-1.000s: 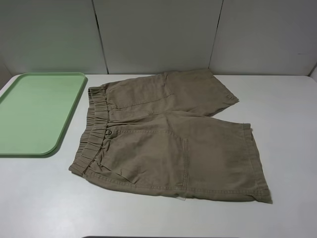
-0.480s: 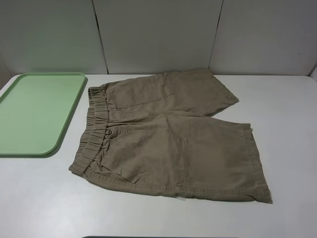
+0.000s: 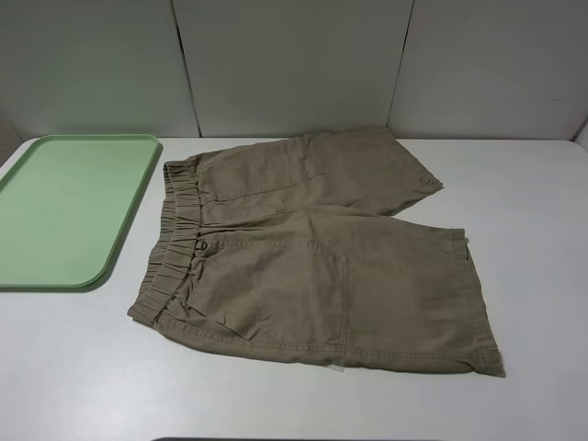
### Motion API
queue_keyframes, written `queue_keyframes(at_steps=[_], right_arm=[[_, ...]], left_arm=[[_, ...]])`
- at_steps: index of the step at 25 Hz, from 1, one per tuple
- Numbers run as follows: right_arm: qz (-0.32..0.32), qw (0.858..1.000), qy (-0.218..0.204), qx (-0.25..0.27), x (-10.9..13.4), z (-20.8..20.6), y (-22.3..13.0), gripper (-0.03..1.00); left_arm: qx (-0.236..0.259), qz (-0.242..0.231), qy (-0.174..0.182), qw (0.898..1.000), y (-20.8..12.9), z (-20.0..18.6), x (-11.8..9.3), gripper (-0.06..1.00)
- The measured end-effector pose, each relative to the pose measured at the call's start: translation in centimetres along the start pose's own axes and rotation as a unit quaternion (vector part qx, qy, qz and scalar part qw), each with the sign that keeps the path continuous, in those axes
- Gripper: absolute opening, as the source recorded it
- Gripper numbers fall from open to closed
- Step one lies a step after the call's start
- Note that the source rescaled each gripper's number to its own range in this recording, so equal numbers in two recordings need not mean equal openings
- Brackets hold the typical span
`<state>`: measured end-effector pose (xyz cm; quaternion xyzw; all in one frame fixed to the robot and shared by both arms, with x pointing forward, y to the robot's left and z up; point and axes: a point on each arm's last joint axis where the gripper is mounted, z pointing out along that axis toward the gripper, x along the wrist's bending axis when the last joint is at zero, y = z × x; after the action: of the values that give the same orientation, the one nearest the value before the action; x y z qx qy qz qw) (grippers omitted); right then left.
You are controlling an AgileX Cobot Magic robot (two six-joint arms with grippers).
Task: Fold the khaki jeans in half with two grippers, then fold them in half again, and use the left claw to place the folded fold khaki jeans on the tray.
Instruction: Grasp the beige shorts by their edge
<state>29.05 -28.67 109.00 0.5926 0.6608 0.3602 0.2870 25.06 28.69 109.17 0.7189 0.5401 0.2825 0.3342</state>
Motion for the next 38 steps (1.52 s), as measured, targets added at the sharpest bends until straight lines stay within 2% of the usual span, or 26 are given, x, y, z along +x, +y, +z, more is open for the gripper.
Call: queue_keyframes(at_steps=[2, 4, 7, 10, 12, 14, 16, 18, 21, 24, 29, 36, 38], right_arm=[[-0.02, 0.999, 0.019, 0.016, 0.2, 1.0, 1.7, 1.0], [-0.044, 0.998, 0.038, 0.037, 0.4, 2.2, 2.9, 1.0], [-0.097, 0.989, 0.071, 0.091, 1.2, 4.9, 3.7, 1.0], [-0.172, 0.968, 0.11, 0.145, 2.5, 7.4, 3.5, 1.0], [-0.222, 0.95, 0.133, 0.175, 3.6, 8.8, 3.2, 1.0], [-0.268, 0.929, 0.157, 0.202, 5.0, 10.0, 2.7, 1.0], [-0.309, 0.908, 0.174, 0.221, 6.3, 10.9, 2.1, 1.0], [-0.346, 0.89, 0.185, 0.233, 7.5, 11.7, 1.6, 1.0], [-0.384, 0.867, 0.191, 0.255, 8.7, 13.3, 0.7, 1.0], [-0.394, 0.857, 0.191, 0.271, 9.4, 14.9, 0.2, 1.0], [-0.391, 0.856, 0.193, 0.277, 10.3, 17.0, -0.5, 1.0], [-0.375, 0.859, 0.201, 0.286, 10.6, 17.7, -1.1, 1.0], [-0.377, 0.855, 0.202, 0.293, 10.4, 17.8, -1.8, 1.0]], left_arm=[[0.028, 0.02, -0.006, 0.999, 2.5, 0.4, 0.5, 0.98], [0.063, 0.061, -0.018, 0.996, 4.8, 1.3, 1.1, 0.97], [0.104, 0.138, -0.067, 0.983, 7.5, 3.3, 1.1, 0.95], [0.145, 0.22, -0.115, 0.958, 8.9, 5.7, 0.2, 0.94], [0.184, 0.281, -0.132, 0.933, 9.2, 7.7, -0.7, 0.94], [0.224, 0.332, -0.134, 0.906, 9.2, 9.6, -1.5, 0.94], [0.258, 0.365, -0.141, 0.883, 9.2, 11.6, -2.4, 0.94], [0.282, 0.374, -0.151, 0.87, 9.1, 13.5, -3.2, 0.94], [0.306, 0.379, -0.171, 0.856, 8.9, 16.1, -4.1, 0.93], [0.324, 0.388, -0.201, 0.839, 8.4, 18.4, -4.9, 0.93], [0.34, 0.417, -0.249, 0.805, 7.3, 22.2, -6.2, 0.92], [0.366, 0.442, -0.276, 0.771, 4.9, 27.5, -7.2, 0.92], [0.371, 0.455, -0.281, 0.759, 4.2, 28.8, -7.4, 0.92]])
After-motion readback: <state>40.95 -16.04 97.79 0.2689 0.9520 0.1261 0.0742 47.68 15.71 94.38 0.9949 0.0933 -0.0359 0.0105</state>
